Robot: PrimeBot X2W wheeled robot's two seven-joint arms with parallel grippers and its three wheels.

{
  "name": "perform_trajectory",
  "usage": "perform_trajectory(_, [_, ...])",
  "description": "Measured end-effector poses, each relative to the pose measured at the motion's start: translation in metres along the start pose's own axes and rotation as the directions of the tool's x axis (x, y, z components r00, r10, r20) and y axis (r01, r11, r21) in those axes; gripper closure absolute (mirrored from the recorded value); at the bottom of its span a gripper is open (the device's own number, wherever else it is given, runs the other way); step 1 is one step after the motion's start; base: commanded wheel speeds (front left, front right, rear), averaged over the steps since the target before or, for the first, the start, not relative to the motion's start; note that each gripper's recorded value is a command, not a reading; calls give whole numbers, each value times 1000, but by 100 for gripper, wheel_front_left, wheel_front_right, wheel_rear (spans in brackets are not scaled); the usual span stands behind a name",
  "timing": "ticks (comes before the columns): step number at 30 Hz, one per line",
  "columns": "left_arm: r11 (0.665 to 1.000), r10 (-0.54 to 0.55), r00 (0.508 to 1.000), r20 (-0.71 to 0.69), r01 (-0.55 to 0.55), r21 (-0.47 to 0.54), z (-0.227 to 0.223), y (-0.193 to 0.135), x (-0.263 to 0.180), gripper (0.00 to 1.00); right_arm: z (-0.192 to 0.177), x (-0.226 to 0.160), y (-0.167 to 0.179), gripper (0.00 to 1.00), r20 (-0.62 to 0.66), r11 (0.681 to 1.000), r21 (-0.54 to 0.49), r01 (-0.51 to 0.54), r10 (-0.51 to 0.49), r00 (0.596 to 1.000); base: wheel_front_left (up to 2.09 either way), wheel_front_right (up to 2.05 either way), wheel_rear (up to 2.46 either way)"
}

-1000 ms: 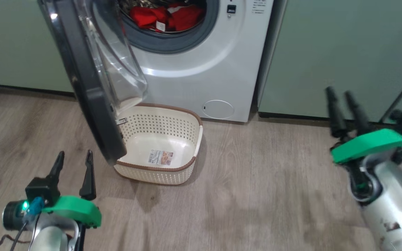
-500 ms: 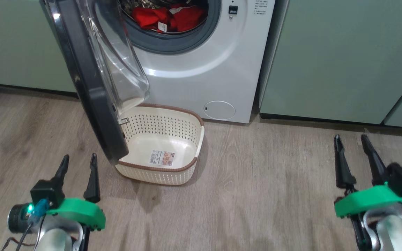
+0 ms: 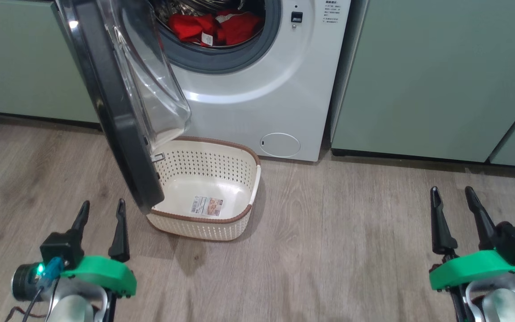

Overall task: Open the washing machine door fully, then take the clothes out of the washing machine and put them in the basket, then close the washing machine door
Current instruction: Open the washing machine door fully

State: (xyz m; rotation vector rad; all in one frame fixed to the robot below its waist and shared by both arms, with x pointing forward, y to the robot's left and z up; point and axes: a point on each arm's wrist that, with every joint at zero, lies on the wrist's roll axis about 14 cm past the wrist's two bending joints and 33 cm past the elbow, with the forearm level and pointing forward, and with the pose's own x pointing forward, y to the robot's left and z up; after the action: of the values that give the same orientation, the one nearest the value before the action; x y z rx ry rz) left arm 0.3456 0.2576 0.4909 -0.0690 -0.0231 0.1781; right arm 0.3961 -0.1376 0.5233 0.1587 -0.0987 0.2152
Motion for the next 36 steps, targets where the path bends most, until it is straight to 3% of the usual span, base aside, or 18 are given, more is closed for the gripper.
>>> perform_trajectory(3, [1000, 1, 1000, -1, -1, -5, -1, -1, 0, 0, 0, 1, 1, 0, 1, 1000, -7, -4, 4, 1000, 0, 0, 0])
perform_trajectory(4, [1000, 1, 1000, -3, -1, -7, -1, -1, 0, 18, 0, 1, 2, 0, 0, 1000, -7, -5, 5, 1000, 0, 0, 0])
perform_trajectory(5, [1000, 4, 1000, -11, -4, -9, -4, -1, -1, 79, 1, 1, 2, 0, 4, 1000, -7, -6, 6, 1000, 0, 0, 0])
perform_trajectory(6, [1000, 6, 1000, -13, -7, -11, -5, 0, -2, 100, 2, 1, 3, 0, 6, 1000, -7, -7, 7, 1000, 0, 0, 0])
perform_trajectory(17, [987, 152, 985, 75, -147, -64, 23, 45, -3, 100, 2, 4, 6, 0, 9, 1000, -12, -16, 16, 1000, 0, 0, 0])
perform_trajectory(25, [977, 212, 918, 335, -192, -93, 118, 60, 13, 100, 0, 7, 9, 0, 3, 1000, -5, -24, 24, 1000, 0, 0, 0])
perform_trajectory(31, [991, 132, 868, 479, -103, -87, 190, 32, 23, 100, -2, 8, 11, 0, -2, 1000, -3, -30, 30, 1000, 0, 0, 0])
perform_trajectory(33, [998, 32, 835, 550, 1, -59, 229, -6, 25, 100, -3, 8, 11, 0, -5, 1000, -2, -29, 29, 1000, 0, 0, 0])
perform_trajectory(36, [996, -54, 821, 568, 86, -30, 243, -37, 26, 100, -4, 7, 10, 0, -10, 1000, -2, -27, 27, 1000, 0, 0, 0])
